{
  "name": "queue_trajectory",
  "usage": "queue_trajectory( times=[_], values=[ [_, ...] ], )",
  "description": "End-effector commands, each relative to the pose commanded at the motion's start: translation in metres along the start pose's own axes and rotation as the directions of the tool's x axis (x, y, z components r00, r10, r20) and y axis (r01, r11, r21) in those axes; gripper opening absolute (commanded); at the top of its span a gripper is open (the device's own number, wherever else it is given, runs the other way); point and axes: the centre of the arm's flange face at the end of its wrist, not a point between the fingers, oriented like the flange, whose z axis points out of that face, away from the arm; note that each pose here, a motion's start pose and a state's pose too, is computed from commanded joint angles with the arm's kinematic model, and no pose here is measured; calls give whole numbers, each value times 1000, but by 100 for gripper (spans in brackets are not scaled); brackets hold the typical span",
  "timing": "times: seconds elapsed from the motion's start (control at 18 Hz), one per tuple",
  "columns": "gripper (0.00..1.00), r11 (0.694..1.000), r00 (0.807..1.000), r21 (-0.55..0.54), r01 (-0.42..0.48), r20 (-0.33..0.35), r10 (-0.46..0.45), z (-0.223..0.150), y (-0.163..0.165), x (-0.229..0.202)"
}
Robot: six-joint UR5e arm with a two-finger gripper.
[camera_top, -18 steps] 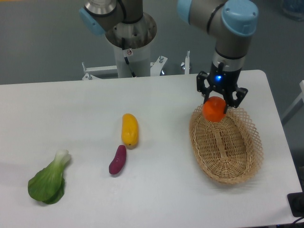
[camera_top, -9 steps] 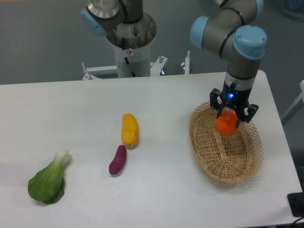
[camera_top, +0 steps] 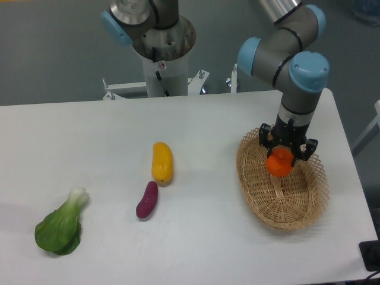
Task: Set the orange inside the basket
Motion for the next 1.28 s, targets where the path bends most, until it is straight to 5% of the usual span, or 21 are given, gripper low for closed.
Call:
queue_trajectory(
  times=[0.17,0.56,1.28],
  values=[
    [53,1000,1000,0,0,0,0,0,0,0],
    [100,1000,1000,9,-7,19,7,-10,1,-5],
    [100,1000,992,-4,-28,125,29,-63,0,-27]
  ],
)
